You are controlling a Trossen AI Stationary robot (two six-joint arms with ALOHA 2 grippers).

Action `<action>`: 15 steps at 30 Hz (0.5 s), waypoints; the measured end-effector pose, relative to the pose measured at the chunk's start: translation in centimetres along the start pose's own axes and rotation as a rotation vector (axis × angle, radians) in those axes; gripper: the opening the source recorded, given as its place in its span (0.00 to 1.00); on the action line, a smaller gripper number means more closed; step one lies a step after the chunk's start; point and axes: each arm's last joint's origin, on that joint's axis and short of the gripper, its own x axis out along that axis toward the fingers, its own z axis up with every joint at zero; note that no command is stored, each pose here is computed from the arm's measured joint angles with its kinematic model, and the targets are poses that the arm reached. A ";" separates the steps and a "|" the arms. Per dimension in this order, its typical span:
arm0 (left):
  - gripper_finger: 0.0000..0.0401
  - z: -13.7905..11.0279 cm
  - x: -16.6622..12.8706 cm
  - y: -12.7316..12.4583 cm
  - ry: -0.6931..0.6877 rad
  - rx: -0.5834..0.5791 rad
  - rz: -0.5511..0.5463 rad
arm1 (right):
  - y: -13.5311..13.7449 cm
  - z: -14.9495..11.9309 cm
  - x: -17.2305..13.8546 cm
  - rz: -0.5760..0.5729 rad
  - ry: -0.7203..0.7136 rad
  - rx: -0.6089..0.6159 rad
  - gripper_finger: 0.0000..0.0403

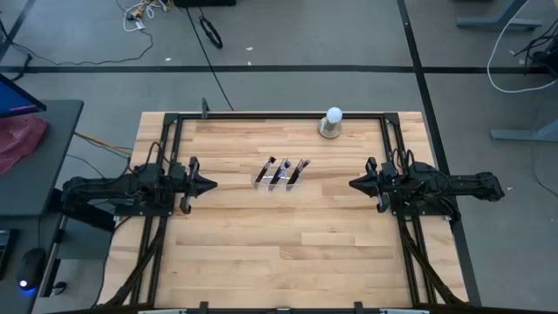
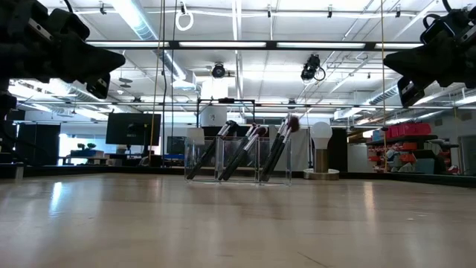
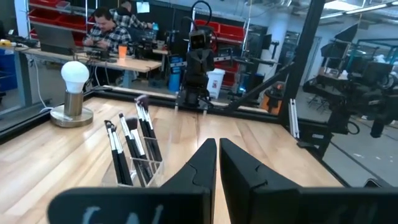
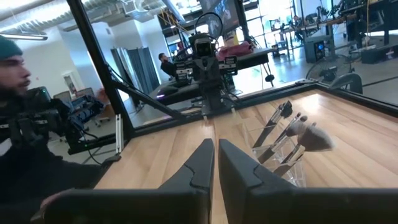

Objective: Put items in baskets/containers
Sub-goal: Return to Home Position

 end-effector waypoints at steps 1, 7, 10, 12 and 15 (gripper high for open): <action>0.06 0.0 0.0 0.0 -0.003 0.000 0.000 | 0.0 0.0 0.0 0.000 0.000 0.000 0.07; 0.06 0.1 0.0 0.0 -0.008 0.000 -0.001 | 0.0 0.0 0.0 0.000 0.000 0.000 0.07; 0.06 0.1 0.0 0.0 -0.010 0.000 -0.001 | 0.0 0.0 0.0 0.000 0.000 0.000 0.07; 0.06 0.1 0.0 0.0 -0.011 -0.001 0.000 | 0.0 0.0 0.0 0.000 0.000 0.000 0.07; 0.06 0.1 0.0 0.0 -0.011 -0.001 0.000 | 0.0 0.0 0.0 0.000 0.000 0.000 0.07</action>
